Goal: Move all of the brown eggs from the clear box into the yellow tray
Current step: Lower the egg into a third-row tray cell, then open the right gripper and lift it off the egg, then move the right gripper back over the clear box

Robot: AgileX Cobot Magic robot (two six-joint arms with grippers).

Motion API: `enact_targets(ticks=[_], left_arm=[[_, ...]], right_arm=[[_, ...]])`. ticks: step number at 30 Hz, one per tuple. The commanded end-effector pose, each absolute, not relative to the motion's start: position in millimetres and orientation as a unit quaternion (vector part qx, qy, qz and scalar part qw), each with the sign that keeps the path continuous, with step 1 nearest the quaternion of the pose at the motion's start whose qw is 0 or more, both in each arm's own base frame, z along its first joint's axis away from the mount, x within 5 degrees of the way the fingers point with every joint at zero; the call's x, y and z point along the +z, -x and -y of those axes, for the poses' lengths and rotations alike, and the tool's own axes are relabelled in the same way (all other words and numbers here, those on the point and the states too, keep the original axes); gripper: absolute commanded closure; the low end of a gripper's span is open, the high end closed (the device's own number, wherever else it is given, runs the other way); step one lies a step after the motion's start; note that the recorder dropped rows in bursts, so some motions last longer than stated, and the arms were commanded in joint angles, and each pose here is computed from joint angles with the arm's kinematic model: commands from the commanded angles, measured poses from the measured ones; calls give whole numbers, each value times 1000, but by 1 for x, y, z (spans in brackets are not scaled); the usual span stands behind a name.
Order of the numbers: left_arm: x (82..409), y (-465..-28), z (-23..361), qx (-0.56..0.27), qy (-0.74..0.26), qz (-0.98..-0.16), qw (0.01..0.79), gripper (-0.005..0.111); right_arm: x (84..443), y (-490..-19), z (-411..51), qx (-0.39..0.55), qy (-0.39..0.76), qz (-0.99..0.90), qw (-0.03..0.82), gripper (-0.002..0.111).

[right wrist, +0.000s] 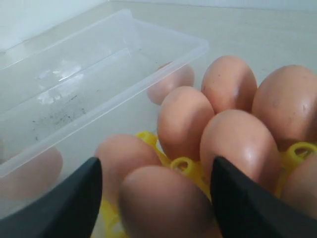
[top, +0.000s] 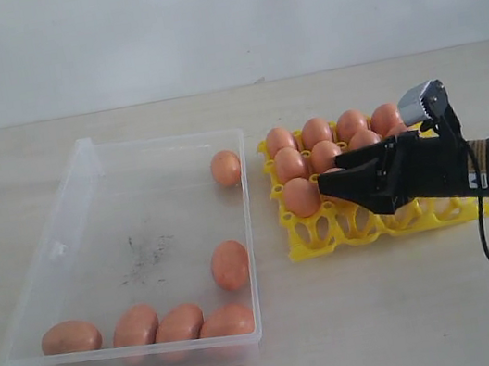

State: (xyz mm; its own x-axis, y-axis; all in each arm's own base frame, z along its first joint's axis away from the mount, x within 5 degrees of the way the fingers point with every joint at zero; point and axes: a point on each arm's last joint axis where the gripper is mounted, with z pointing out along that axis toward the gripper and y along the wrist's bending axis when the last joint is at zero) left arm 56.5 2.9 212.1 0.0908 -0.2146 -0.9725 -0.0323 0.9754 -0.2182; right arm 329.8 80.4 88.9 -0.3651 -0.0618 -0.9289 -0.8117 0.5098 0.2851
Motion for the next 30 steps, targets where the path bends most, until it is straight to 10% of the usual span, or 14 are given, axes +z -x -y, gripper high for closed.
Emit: enact_targets(ticks=[1, 10, 16, 30], left_arm=[[213, -56, -3, -64, 90, -670, 735, 103], [213, -56, -3, -64, 90, -670, 735, 103], [213, -56, -3, -64, 90, -670, 735, 103], [213, -56, -3, -64, 90, -670, 735, 103]], right_arm=[[120, -330, -78, 379, 321, -712, 496, 50], [180, -323, -80, 384, 315, -696, 519, 51], [198, -304, -129, 388, 402, -673, 484, 109], [240, -311, -249, 15, 405, -767, 498, 109]])
